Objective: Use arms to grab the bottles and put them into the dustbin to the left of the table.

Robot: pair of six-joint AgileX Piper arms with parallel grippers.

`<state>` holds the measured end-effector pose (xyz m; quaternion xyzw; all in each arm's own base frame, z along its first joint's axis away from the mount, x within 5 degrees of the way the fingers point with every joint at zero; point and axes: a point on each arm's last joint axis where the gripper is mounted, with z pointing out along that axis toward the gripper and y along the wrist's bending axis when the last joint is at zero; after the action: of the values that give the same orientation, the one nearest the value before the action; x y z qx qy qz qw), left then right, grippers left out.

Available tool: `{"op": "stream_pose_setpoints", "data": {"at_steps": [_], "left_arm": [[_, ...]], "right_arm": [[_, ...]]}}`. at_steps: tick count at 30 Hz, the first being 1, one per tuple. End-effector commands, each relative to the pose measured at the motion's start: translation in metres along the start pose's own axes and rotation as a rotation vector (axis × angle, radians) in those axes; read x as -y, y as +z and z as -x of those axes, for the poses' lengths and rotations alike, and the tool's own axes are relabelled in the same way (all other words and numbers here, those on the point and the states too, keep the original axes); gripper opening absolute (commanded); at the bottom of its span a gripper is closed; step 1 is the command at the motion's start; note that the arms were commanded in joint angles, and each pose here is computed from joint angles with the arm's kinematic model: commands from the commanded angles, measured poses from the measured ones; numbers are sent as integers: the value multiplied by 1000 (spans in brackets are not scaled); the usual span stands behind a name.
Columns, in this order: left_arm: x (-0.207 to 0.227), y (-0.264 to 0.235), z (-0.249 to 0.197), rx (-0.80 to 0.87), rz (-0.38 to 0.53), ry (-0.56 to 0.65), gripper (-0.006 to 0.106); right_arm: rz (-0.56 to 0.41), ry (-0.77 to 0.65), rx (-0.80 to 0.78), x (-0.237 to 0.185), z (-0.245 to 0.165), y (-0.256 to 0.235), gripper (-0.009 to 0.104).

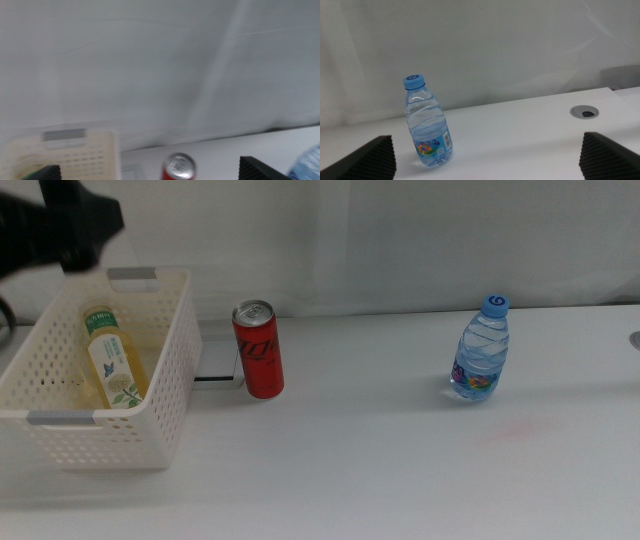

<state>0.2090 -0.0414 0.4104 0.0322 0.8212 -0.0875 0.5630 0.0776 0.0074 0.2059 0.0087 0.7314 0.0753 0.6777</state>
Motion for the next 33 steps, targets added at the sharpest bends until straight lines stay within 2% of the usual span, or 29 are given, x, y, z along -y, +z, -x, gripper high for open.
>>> {"op": "stream_pose_setpoints", "data": {"at_steps": [1, 10, 16, 20, 30, 33], "left_arm": [[9, -7, -20, 67, -67, 2, 93], [21, -7, -118, 210, -223, 73, 93], [12, -2, -187, 237, -245, 71, 93], [5, -4, -217, 199, -241, 65, 93], [1, -6, -235, 146, -234, 68, 93], [1, -5, -236, 129, -235, 24, 93]], "right_arm": [[-10, -11, -16, 2, -10, -1, 103], [-10, -11, -16, 2, -10, -1, 103], [-10, -11, -16, 2, -10, -1, 103], [-10, -11, -16, 2, -10, -1, 103], [-10, -11, -16, 2, -10, -1, 103], [-10, -11, -16, 2, -10, -1, 103]]}}
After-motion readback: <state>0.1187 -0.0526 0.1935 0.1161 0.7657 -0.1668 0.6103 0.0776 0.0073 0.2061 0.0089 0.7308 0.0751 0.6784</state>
